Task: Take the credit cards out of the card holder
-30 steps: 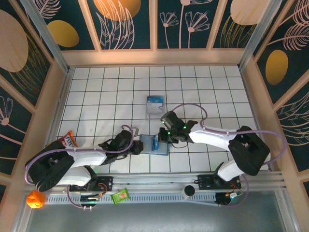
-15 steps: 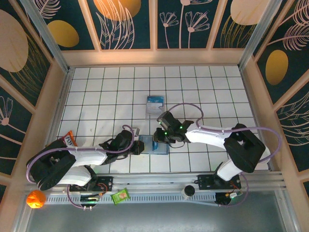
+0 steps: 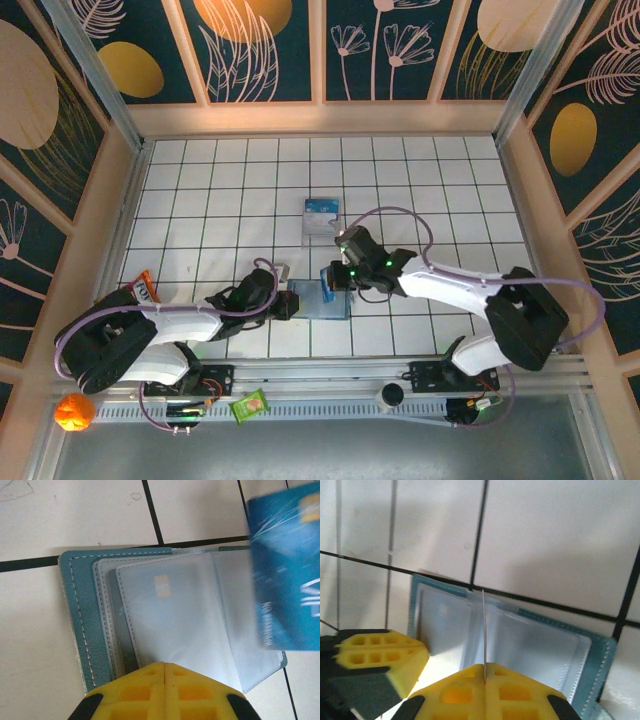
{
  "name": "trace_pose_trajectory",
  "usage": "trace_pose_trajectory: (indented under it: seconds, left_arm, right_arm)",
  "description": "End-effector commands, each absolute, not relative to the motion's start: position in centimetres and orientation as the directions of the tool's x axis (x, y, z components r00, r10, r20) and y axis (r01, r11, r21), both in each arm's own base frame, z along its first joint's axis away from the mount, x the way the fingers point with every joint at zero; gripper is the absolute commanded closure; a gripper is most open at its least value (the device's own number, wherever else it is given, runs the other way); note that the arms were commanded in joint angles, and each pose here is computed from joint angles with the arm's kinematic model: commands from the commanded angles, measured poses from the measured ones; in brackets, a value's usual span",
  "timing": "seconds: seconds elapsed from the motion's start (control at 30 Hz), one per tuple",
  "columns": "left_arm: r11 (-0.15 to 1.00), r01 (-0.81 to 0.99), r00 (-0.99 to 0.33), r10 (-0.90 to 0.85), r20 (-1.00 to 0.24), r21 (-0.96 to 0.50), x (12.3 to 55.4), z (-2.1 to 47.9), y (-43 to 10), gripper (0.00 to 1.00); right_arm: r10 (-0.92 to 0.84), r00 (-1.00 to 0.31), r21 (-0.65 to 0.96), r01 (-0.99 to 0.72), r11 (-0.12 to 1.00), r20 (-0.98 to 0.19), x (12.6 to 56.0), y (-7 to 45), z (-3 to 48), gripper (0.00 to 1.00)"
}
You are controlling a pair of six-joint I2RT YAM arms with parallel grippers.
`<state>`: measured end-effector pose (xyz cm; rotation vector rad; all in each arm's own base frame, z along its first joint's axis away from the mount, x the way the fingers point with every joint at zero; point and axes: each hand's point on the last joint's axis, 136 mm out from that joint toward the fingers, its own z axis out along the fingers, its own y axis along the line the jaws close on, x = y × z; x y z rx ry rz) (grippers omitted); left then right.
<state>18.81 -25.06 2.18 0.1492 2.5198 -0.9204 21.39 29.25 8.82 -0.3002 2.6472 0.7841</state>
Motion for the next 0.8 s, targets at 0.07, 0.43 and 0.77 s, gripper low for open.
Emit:
trace_pose_trajectory:
  seconds: [0.07, 0.43, 0.77]
  left_arm:
    - [0.788, 0.255, -0.897, -0.022, -0.441, -0.56, 18.8, 2.1, -25.0, 0.82]
    - [0.754, 0.311, -0.841, -0.065, -0.537, -0.578, 20.4, 8.0, -25.8, 0.19]
    - [0.786, 0.297, -0.802, -0.103, -0.589, -0.542, 21.2, 10.0, -24.3, 0.01]
  right_arm:
    - [-0.255, -0.762, 0.322, -0.517, 0.793, -0.595, 22.8, 28.5, 12.6, 1.0]
    - [-0.298, -0.519, 0.131, -0.638, 0.759, -0.801, 27.4, 29.7, 21.8, 1.0]
    - [-0.386, -0.366, -0.001, -0.725, 0.689, -0.847, 30.0, 29.1, 26.3, 1.0]
